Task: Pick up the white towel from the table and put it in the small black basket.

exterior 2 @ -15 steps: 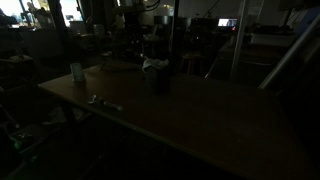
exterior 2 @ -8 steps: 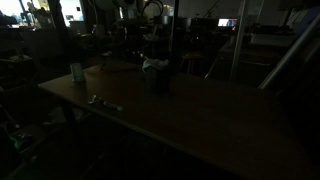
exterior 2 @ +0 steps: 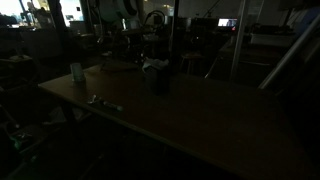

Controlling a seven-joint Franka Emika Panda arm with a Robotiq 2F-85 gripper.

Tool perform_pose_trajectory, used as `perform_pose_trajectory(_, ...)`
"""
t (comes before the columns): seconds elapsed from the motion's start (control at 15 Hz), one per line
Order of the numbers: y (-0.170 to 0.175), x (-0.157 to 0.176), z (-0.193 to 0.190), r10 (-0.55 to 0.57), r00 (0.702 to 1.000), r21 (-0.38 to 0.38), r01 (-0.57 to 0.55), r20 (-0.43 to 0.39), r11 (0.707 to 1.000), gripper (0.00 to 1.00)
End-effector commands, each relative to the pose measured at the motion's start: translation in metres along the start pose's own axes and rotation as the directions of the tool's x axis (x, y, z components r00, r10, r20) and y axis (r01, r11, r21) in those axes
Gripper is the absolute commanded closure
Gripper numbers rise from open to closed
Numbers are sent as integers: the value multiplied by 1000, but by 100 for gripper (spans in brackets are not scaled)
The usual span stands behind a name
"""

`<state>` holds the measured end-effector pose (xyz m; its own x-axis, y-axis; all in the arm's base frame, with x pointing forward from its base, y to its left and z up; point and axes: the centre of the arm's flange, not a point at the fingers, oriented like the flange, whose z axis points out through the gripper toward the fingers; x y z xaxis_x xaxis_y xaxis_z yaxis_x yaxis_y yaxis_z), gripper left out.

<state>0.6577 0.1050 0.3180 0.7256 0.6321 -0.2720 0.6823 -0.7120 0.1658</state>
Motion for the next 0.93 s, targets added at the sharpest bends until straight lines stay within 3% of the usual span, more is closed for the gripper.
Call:
perform_pose_trajectory(0.0,-1,0,-24,-74,997,-79,73,-14,994,55)
perform_pose_trajectory(0.47,-27,9,-57,-217,975,-168,207,-42,964,2)
perform_pose_trajectory(0.87,-14,9,-44,-275,961,-228,276,35,934,0)
